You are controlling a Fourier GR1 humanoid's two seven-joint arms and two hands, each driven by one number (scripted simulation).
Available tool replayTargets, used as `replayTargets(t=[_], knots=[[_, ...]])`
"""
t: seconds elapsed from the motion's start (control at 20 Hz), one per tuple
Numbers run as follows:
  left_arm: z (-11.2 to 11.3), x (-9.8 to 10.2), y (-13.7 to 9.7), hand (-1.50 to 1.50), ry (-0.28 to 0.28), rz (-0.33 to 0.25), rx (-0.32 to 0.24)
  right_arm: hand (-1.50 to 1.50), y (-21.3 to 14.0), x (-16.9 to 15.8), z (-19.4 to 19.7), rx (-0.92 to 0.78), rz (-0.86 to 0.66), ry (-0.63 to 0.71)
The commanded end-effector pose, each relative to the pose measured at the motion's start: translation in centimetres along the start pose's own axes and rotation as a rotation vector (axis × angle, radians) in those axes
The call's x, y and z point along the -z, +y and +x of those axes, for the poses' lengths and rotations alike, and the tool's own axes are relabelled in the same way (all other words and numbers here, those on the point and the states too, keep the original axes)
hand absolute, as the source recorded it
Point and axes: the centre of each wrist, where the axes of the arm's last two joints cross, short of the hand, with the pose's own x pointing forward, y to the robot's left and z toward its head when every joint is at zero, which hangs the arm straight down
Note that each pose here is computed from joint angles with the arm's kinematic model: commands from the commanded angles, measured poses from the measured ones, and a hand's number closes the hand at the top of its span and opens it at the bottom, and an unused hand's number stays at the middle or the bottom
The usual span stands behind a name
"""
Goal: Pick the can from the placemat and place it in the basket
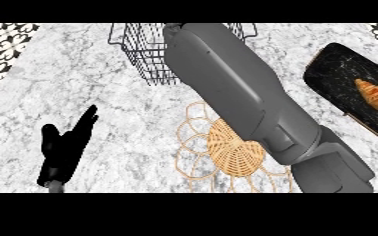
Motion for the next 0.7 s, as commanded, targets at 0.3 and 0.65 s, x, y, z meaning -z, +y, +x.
replayTargets(t=[0.3, 0.65], knots=[[-3.2, -0.3, -0.2, 0.0, 0.163, 0.022, -0.02, 1.5, 1.6, 2.3, -4.3, -0.237, -0.061, 0.076], [-4.6, -1.5, 1.2, 0.0, 0.184, 0.029, -0.034, -1.5, 1.0, 2.8, -4.6, -0.247, -0.052, 0.009]])
